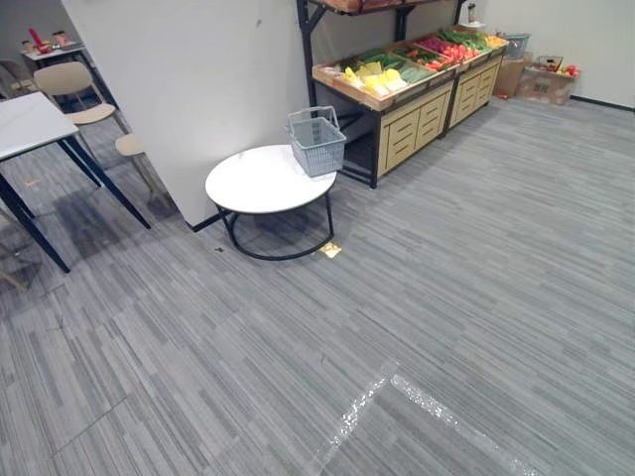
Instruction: Pick vegetable in the basket
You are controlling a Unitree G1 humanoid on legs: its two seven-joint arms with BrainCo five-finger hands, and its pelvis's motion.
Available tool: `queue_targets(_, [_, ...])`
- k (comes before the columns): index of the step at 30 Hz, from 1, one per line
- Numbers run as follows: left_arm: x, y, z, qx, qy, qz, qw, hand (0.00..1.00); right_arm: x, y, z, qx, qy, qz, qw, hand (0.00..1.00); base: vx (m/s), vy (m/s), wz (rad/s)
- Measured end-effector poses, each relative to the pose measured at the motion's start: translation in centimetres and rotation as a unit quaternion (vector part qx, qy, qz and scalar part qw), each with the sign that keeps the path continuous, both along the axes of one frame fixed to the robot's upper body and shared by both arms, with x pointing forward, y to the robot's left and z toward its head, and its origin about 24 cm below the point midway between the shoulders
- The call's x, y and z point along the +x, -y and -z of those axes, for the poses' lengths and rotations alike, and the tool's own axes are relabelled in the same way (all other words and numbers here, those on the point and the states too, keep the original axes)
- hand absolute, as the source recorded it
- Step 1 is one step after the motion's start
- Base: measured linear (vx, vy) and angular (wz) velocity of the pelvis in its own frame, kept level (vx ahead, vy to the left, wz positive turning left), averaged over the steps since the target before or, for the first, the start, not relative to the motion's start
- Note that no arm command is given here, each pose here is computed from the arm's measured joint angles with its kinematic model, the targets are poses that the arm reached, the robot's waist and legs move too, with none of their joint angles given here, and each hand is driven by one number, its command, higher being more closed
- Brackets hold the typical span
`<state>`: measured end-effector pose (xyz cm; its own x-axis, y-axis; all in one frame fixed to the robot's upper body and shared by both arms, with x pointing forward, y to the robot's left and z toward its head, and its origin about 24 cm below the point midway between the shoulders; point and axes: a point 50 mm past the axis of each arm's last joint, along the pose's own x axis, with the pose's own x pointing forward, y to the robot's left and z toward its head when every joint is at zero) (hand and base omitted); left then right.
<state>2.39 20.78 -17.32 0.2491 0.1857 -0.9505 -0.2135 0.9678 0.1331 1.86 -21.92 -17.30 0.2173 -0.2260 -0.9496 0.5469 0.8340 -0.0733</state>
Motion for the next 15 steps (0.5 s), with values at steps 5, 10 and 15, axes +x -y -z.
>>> queue_targets(5, [0.19,0.01,0.00,-0.001,0.002,0.000,1.000,0.00,0.55,0.00,-0.03,0.000,0.007,-0.002,1.000,0.00,0.02,-0.010,0.00])
queue_targets(10, [0.52,0.05,-0.02,-0.003,0.006,0.004,1.000,0.00,0.86,0.01,-0.06,-0.002,0.013,-0.001,1.000,0.00,-0.02,-0.011,-0.01])
queue_targets(15, [0.50,0.07,-0.04,0.000,0.009,0.012,1.000,0.00,0.92,0.02,-0.07,-0.004,0.015,-0.004,1.000,0.00,-0.04,-0.026,-0.01])
